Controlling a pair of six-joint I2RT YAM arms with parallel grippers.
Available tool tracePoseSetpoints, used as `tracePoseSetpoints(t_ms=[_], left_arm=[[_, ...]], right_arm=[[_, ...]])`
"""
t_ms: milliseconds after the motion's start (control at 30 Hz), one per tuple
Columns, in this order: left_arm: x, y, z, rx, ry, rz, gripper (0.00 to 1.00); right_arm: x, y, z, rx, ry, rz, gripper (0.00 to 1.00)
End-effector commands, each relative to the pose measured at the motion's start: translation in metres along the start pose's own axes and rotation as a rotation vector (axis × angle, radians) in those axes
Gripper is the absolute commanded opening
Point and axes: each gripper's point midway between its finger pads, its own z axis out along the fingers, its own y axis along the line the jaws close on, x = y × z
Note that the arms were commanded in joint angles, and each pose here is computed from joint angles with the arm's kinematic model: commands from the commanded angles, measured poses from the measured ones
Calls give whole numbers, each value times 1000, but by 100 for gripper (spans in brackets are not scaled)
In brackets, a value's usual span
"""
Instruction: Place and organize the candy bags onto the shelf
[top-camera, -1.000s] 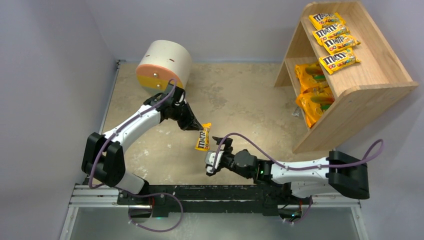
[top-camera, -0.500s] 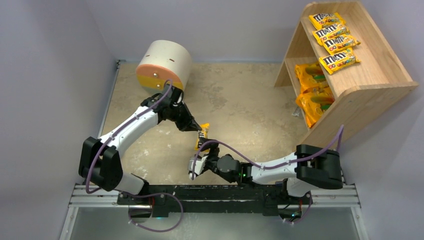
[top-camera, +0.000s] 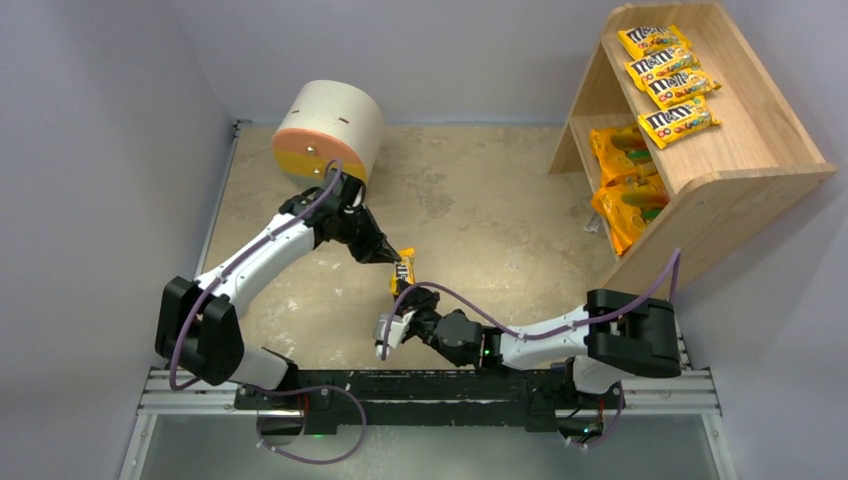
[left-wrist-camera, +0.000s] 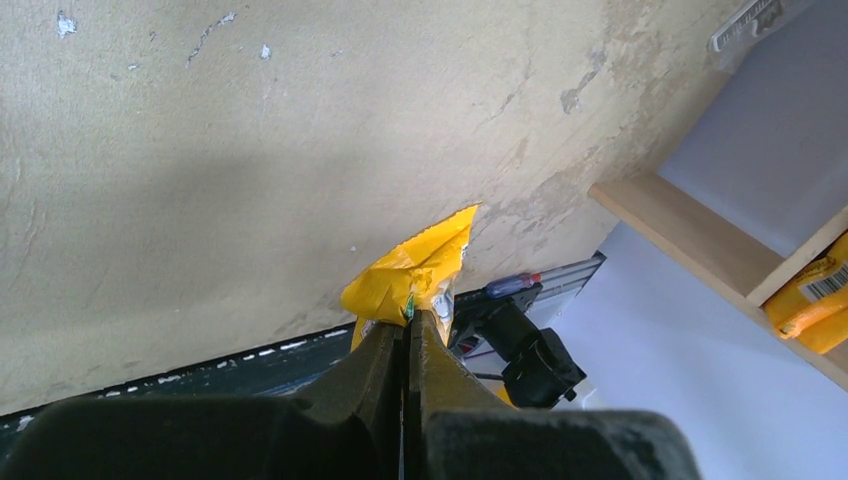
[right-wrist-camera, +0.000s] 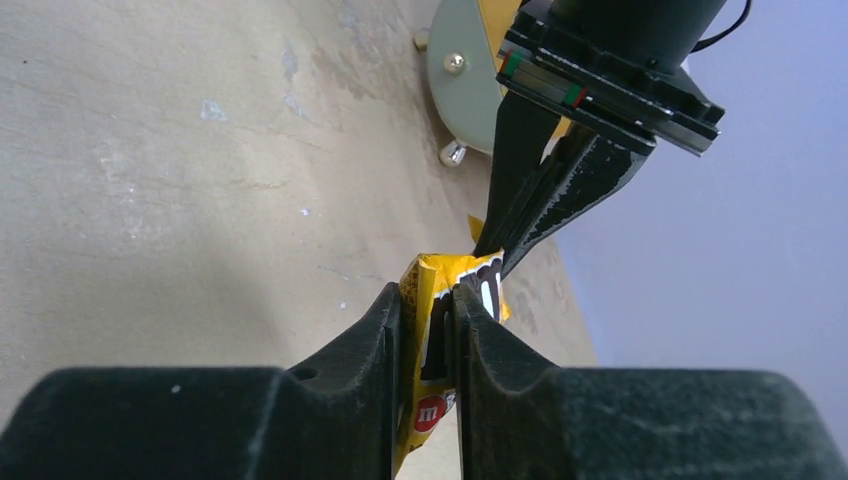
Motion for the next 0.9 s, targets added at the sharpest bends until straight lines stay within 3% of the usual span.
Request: tracePoseSetpoints(t_ms=[0,100,133,200,433,667,767,867], left_arm=[[-6,-11,-13,52,-57,38,8],[-16,-15,-18,59,-114,77,60],[-20,-14,-20,54,-138,85,72],[-31,-14,-25,50,-186,105,82],[-49,-9,-32,45,-246,218,86],[-10,-57,-54,468,-202,649,84],[-10,-52,-73,502,-357,770,88],[-3,-54,-99,598,-523,896,99]], right_arm=[[-15,-10,1,21,-14,76,19],[-19,-11,-6,-12,-15,123,12],[-21,-13,-9,-23,-17,146,12],[-27,-16,-17,-49,-22,214,12],[-44,-34,-51,-132,3,458,9],[-71,-60,-75,-170,4,713,6],[-69,-75,-83,-149,65,862,5],[-59,-84,-86,-180,157,1053,3]])
